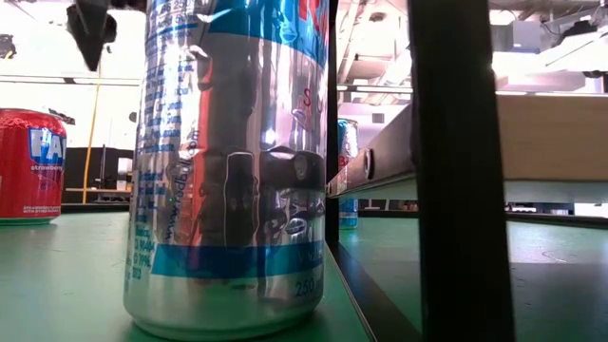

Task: Place canned beverage on shelf
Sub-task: Put the bottom red soda can on the shelf

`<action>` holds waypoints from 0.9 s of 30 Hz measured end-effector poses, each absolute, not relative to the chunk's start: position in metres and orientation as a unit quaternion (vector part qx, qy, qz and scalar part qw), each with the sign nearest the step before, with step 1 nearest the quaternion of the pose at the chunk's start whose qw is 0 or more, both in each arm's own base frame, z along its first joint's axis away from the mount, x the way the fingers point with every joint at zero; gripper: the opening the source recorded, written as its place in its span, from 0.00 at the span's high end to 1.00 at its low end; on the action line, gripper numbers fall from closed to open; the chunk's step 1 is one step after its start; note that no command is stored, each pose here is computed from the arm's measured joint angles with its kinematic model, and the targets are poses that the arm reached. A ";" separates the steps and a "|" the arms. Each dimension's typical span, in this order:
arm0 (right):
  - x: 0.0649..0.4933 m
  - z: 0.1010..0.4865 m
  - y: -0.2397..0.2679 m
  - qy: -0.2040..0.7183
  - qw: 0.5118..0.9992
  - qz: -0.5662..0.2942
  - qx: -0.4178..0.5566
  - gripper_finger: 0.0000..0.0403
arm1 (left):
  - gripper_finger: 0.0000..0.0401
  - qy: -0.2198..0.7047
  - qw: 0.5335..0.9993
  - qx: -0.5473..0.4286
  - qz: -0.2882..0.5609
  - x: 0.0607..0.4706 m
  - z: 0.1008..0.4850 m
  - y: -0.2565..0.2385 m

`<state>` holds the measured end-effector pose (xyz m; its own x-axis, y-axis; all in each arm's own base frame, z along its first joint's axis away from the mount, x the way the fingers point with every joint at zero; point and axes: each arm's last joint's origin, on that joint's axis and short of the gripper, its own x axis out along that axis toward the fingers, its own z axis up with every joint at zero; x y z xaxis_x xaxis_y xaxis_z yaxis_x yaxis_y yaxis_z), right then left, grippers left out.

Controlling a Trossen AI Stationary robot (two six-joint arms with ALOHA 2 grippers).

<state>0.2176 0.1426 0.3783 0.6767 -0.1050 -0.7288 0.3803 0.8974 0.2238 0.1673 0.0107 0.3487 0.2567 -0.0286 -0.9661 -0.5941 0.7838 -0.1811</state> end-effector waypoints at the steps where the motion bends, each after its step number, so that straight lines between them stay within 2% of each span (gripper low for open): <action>1: 0.219 0.378 0.140 0.378 0.899 -0.137 0.172 0.05 | 0.05 0.580 0.736 -0.282 0.206 0.166 0.348 0.011; 6: 0.226 0.378 0.129 0.377 0.903 -0.146 0.144 0.05 | 0.05 0.583 0.705 -0.319 0.249 0.164 0.340 0.010; 17: 0.229 0.378 0.123 0.384 0.901 -0.147 0.142 0.05 | 0.05 0.652 0.636 -0.315 0.267 0.162 0.270 0.004; 27: 0.229 0.378 0.124 0.386 0.898 -0.145 0.151 0.05 | 0.05 0.659 0.636 -0.321 0.243 0.162 0.220 0.003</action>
<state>0.2291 0.1236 0.3779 0.6593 -0.1445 -0.7378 0.3781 0.9119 0.1593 0.1624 0.0031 0.2203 0.0140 -0.1130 -0.9935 -0.7318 0.6759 -0.0872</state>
